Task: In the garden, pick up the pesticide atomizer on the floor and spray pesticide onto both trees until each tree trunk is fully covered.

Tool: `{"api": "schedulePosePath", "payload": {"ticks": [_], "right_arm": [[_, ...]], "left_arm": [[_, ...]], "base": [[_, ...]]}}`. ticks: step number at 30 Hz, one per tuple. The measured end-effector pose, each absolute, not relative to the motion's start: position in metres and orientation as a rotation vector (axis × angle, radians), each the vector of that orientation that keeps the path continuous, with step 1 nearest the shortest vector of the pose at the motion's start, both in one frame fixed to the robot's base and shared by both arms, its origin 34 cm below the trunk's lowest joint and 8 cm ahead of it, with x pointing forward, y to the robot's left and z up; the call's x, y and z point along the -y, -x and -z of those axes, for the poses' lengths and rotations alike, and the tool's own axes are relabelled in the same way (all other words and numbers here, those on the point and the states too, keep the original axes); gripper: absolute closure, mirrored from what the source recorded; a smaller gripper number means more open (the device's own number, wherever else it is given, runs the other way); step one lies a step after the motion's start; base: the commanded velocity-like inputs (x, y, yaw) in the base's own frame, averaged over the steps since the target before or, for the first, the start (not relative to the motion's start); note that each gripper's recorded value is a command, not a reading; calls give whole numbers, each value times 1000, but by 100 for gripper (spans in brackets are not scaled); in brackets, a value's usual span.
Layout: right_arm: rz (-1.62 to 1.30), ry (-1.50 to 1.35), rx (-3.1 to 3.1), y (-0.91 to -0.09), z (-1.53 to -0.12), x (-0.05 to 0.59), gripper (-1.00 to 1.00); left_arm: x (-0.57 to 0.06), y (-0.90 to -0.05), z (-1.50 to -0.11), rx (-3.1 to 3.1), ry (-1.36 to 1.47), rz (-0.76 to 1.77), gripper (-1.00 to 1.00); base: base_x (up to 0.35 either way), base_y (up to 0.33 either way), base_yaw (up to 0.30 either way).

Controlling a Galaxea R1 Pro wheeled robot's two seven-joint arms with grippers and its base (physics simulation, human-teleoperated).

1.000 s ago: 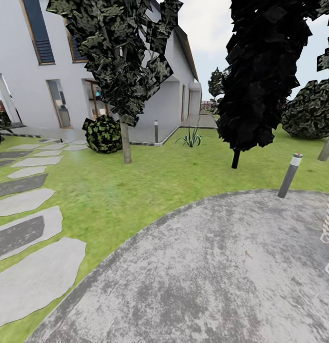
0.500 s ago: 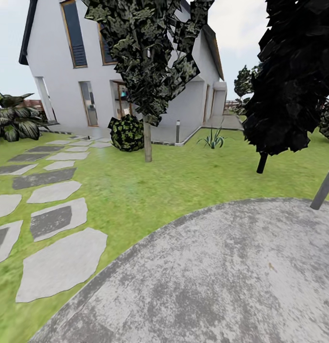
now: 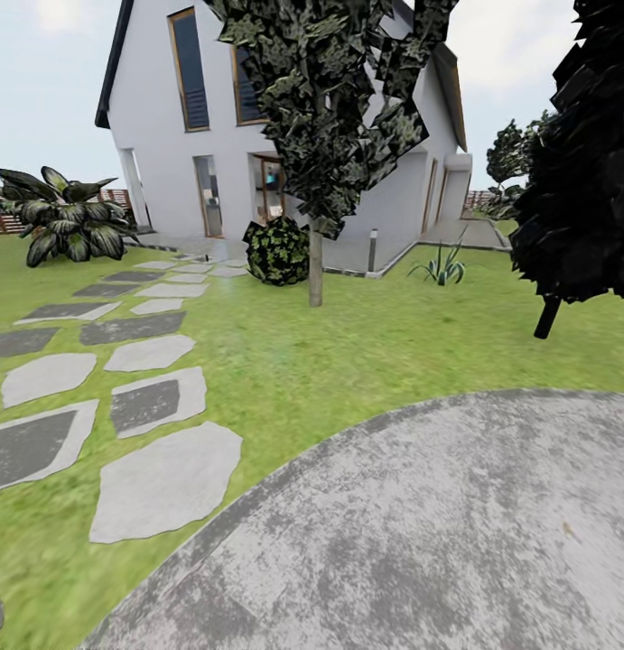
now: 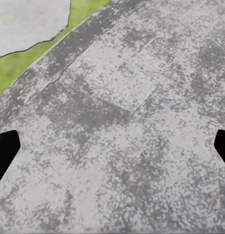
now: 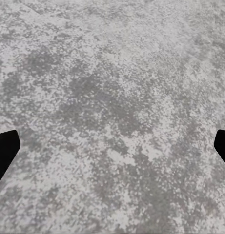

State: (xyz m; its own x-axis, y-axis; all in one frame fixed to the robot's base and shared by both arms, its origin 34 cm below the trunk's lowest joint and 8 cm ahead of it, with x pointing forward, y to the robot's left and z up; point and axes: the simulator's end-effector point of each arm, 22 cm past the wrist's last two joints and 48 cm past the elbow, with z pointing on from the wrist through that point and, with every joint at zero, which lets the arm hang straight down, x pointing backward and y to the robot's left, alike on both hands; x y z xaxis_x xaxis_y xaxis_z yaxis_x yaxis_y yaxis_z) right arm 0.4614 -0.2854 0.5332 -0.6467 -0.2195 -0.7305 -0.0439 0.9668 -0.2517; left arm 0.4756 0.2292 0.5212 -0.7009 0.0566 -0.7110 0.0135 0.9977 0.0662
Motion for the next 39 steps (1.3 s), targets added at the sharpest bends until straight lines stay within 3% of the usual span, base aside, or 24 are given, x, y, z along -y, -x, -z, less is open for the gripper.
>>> {"api": "schedulePosePath", "payload": {"ticks": [12,27,39], "right_arm": [[250,178,-2266,-462,-533,275,-100],[245,175,-2266,-462,-533,272,-100],[245,175,-2266,-461,-533,272,-100]], "left_arm": [[-228,-475,-521,-2347,-49,-68,-100],[-228,-475,-521,-2347,-50,-67,-100],[-227,-475,-522,-2347,-50,-67,-100]], "base": [[82,285,237],[34,17,296],[304,0,220]]}}
